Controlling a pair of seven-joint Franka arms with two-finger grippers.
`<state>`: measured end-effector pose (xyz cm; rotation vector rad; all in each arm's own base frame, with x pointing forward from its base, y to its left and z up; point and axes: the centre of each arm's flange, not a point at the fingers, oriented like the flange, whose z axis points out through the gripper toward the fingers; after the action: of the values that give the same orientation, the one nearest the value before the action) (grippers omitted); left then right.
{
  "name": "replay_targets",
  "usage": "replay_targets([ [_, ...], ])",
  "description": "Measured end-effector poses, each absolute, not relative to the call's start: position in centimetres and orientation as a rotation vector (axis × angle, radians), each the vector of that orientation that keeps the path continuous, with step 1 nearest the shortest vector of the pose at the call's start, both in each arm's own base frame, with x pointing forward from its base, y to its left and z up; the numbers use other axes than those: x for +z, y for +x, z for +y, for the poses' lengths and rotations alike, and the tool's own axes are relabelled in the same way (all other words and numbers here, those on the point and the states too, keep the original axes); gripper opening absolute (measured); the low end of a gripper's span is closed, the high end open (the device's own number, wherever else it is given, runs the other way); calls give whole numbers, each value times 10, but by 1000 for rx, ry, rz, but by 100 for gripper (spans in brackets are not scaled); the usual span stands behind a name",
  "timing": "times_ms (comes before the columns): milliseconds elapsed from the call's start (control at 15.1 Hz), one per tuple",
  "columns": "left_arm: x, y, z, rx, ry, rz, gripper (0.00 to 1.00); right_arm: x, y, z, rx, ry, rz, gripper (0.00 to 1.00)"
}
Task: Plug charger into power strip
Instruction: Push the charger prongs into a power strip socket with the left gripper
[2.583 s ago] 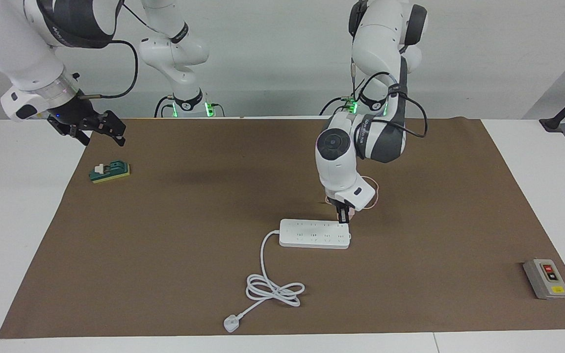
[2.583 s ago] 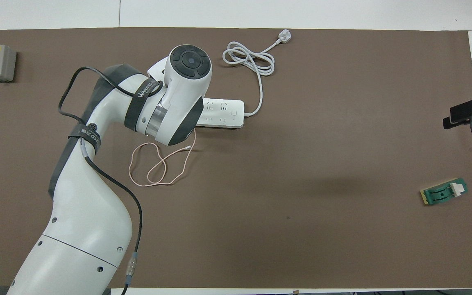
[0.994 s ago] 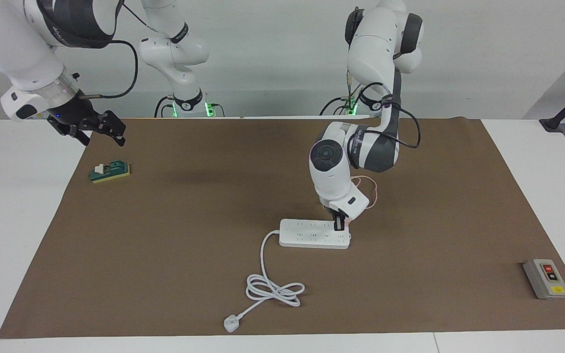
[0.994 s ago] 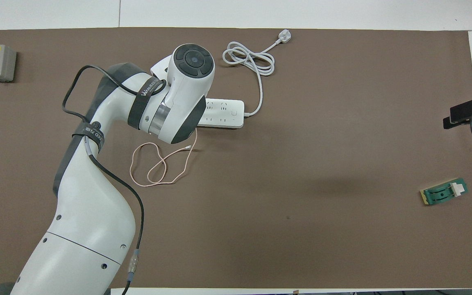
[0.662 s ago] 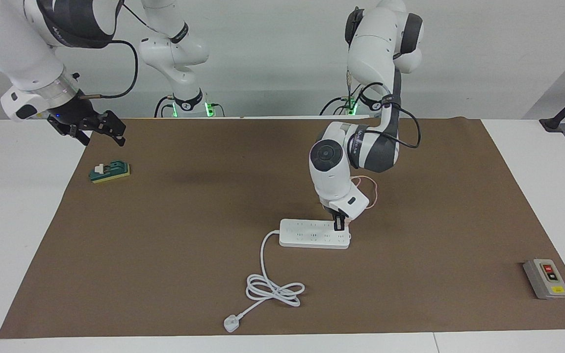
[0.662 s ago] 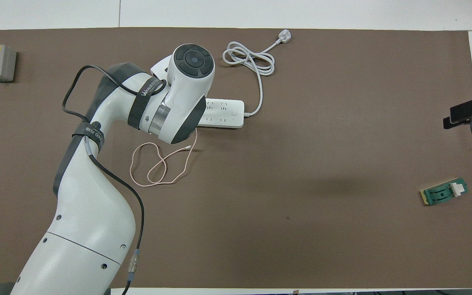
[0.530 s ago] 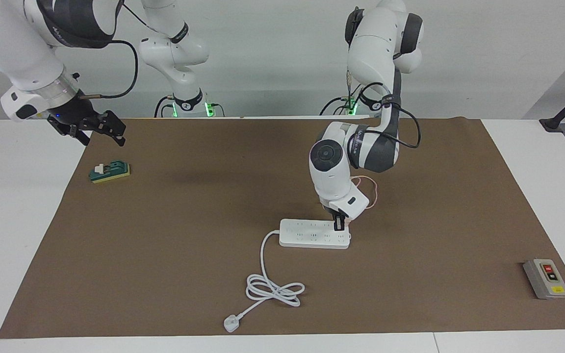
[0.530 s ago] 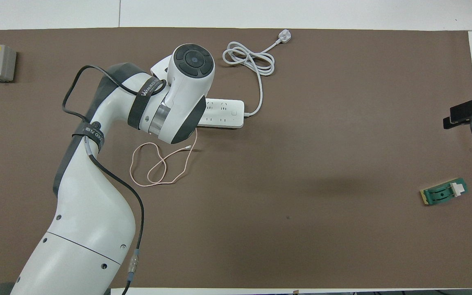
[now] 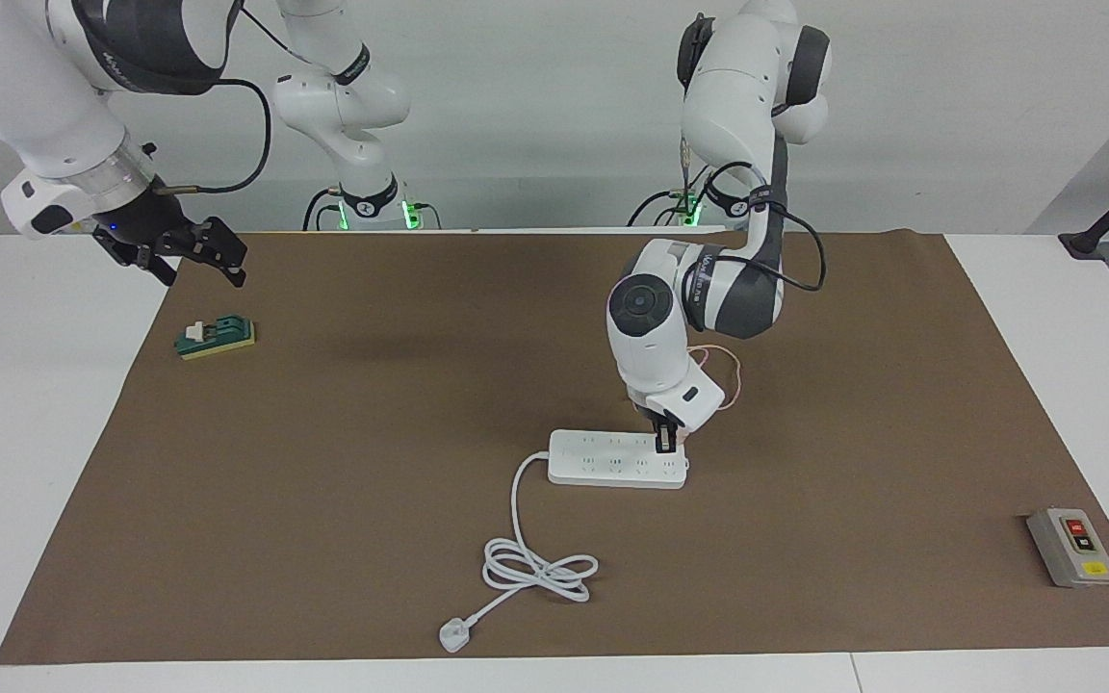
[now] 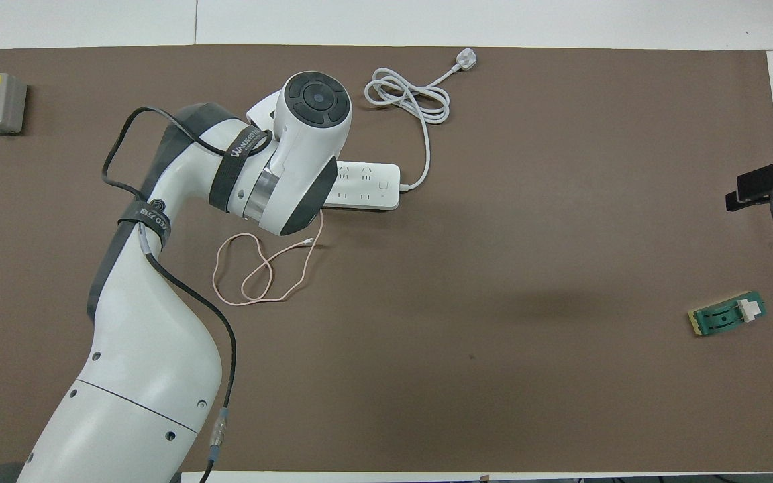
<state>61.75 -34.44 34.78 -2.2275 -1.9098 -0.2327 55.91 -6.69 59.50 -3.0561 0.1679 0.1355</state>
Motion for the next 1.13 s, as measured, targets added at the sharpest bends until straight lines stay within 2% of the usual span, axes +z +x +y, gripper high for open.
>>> replay_targets([
  [1126, 336, 620, -345, -232, -2220, -1903, 32, 595, 559, -67, 135, -3056, 168, 100],
])
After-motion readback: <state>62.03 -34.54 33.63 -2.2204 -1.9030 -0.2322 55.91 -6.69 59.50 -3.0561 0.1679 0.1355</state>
